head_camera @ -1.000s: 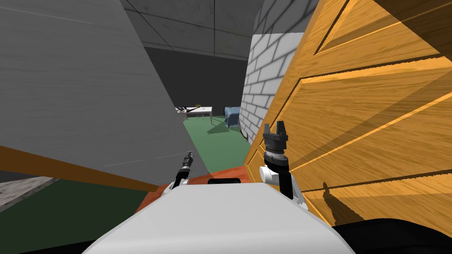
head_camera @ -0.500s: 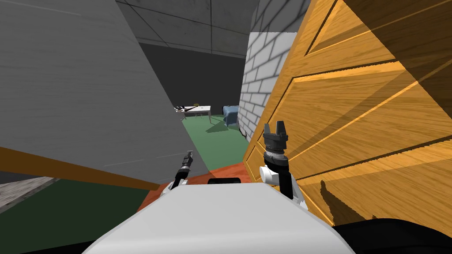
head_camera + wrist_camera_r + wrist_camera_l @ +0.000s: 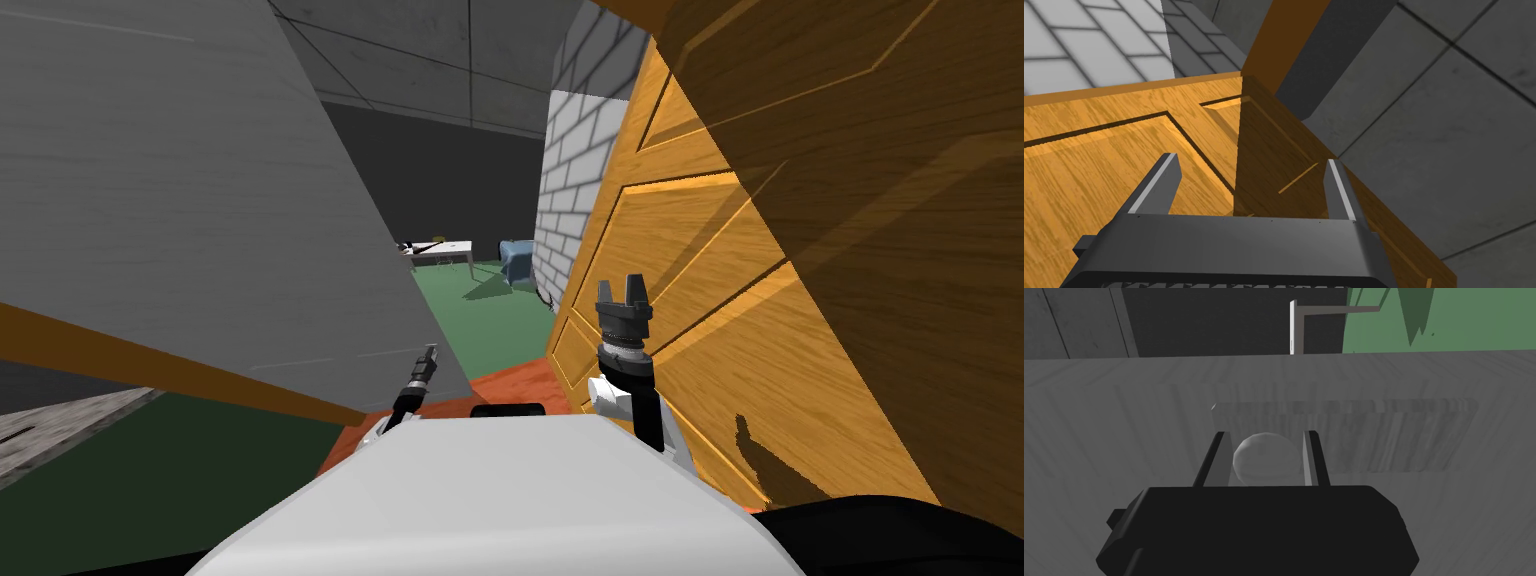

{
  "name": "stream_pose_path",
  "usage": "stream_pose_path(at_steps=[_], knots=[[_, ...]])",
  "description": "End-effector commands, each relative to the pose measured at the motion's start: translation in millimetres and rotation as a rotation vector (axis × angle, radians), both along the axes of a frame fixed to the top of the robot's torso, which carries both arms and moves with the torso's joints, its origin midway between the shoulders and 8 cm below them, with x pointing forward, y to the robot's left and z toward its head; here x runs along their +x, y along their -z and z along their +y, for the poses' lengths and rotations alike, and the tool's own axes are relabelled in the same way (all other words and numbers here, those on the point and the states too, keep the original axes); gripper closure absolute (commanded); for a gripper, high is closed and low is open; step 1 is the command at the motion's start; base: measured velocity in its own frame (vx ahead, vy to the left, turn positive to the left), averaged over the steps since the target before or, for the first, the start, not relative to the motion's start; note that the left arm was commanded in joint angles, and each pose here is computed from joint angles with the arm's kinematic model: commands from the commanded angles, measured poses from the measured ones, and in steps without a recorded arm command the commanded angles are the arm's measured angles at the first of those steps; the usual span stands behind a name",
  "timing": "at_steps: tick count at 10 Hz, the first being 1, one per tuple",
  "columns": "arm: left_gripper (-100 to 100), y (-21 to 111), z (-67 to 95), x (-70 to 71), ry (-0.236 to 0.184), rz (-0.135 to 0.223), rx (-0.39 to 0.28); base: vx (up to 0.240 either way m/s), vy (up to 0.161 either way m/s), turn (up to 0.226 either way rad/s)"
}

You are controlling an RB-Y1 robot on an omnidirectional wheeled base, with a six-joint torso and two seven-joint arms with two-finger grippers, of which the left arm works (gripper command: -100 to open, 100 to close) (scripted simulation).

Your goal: Pull the door open

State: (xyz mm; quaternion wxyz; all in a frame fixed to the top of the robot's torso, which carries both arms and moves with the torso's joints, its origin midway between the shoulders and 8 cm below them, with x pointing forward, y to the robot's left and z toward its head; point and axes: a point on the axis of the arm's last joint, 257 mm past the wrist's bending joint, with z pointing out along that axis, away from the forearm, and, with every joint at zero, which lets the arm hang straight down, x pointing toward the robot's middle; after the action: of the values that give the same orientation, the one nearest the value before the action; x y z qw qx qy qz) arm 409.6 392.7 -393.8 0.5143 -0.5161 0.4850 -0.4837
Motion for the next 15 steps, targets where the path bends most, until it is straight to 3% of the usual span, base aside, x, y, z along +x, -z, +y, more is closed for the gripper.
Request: stream_pose_path(at_steps=[1, 3, 10, 12, 15], knots=[[100, -2.2, 0.5, -3.0, 0.015, -0.004, 0.001, -0.212, 0.056, -0.1], [100, -1.5, -3.4, -2.9, 0.024, -0.001, -0.001, -0.144, 0.025, -0.05], [100, -2.0, -5.8, -41.2, 0.133, -0.003, 0.001, -0.184, 0.051, -0.094], [100, 0.8, -9.5, -41.5, 0.139, 0.002, -0.002, -0.133, 0.041, -0.055], [100, 1.2, -7.1, -61.5, 0.171, 0.001, -0.001, -0.183, 0.052, -0.131]])
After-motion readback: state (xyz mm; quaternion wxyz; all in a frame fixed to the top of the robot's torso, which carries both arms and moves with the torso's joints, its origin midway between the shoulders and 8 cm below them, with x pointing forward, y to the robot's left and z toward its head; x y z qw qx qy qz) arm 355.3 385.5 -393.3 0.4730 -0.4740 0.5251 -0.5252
